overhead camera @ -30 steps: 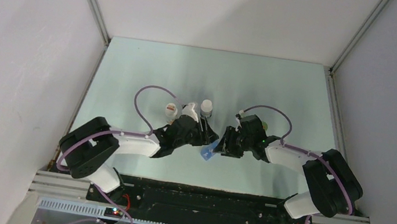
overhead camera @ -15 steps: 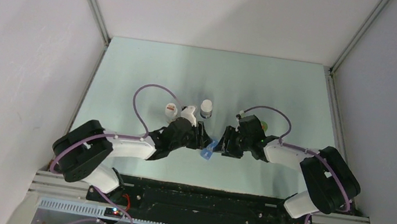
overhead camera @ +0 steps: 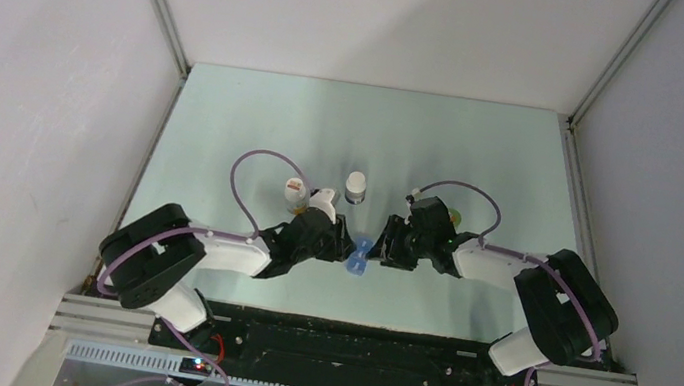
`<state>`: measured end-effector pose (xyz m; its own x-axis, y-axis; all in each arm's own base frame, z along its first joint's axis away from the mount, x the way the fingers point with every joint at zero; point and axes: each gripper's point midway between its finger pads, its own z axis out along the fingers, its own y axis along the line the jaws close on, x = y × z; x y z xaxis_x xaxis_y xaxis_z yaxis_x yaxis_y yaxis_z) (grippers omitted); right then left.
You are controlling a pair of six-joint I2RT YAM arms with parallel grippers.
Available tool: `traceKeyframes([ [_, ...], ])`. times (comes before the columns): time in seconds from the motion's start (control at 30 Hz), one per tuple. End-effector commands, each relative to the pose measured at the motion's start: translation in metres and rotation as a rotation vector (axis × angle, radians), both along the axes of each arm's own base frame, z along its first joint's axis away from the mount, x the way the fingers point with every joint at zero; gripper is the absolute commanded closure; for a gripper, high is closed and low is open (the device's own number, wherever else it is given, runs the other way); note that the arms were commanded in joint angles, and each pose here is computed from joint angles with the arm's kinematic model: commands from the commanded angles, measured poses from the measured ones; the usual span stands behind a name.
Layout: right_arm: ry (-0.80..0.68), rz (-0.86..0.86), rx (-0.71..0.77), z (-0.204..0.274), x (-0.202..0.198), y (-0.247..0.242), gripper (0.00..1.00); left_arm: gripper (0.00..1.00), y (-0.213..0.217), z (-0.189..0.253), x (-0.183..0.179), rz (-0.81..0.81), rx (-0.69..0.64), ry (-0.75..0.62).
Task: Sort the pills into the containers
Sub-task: Close the pill container at the center of the board, then pick up the pill container at the center of the board.
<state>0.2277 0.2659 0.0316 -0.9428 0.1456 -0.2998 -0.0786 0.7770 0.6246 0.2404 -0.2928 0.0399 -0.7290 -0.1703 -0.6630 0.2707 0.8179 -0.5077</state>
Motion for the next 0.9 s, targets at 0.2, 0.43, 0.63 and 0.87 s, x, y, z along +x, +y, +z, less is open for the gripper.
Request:
traceKeyframes([
  [0.2,-0.038,-0.019,0.01,0.003,0.013,0.012,0.49,0.58,0.01,-0.017,-0.001,0.0,0.062,-0.017],
  [0.43,-0.056,-0.022,0.009,-0.006,0.013,0.025,0.54,0.58,0.014,-0.02,-0.006,-0.008,0.045,-0.028],
  [0.63,-0.044,-0.029,-0.017,-0.015,0.012,0.024,0.63,0.57,0.011,-0.012,-0.01,-0.039,-0.006,-0.069],
  [0.87,-0.041,0.0,-0.01,-0.016,0.007,0.027,0.74,0.55,0.007,-0.001,-0.008,-0.046,-0.044,-0.095],
])
